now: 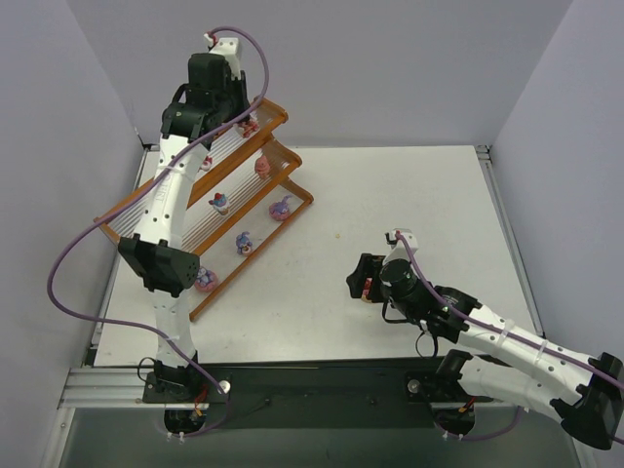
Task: Place and organize the plastic toys onto the shelf
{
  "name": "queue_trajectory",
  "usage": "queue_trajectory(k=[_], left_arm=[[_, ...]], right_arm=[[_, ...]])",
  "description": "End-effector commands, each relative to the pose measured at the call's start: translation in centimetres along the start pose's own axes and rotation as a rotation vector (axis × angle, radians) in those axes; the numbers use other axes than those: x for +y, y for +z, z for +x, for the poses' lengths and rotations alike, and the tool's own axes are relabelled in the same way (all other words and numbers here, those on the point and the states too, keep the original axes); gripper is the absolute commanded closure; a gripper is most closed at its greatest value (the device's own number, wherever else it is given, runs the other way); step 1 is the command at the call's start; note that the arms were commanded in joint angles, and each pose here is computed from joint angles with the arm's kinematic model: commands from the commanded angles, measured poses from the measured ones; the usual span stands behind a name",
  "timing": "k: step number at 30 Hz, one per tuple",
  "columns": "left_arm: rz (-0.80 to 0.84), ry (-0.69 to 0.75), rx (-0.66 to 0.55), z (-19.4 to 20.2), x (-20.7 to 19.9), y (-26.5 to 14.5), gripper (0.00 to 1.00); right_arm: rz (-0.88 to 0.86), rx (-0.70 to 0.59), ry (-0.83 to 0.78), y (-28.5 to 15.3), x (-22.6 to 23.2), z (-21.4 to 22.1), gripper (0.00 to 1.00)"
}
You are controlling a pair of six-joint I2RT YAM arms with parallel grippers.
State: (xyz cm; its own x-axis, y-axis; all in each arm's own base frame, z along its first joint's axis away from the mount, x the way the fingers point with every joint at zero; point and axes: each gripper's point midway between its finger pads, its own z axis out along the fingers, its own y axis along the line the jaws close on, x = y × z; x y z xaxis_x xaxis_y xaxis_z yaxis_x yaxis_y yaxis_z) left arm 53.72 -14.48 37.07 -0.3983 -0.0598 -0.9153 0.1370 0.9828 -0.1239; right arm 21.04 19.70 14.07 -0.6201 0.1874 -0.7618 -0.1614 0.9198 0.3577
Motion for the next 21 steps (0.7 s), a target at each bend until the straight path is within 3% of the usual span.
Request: queue_trajectory(k=[1, 10, 16, 21], left_arm=[[-0.015, 0.038, -0.129, -3.6, 0.0, -0.3, 1.00], [-0.027, 0.052, -0.096, -2.4, 0.0, 0.4, 1.00], [-0.027, 0.023, -0.065, -1.5, -0.1, 0.8, 0.89], [-0.020, -0.006, -0.054, -1.2, -0.3, 0.7, 0.87]], right_arm=[[0.015, -0.019, -0.008, 0.2, -0.1, -0.5, 0.33], [0.025, -0.002, -0.006, 0.6, -0.1, 0.0, 0.33], [0.026, 0.003, -0.006, 0.9, 0.0, 0.1, 0.33], [0.026, 0.007, -0.004, 1.0, 0.0, 0.3, 0.33]])
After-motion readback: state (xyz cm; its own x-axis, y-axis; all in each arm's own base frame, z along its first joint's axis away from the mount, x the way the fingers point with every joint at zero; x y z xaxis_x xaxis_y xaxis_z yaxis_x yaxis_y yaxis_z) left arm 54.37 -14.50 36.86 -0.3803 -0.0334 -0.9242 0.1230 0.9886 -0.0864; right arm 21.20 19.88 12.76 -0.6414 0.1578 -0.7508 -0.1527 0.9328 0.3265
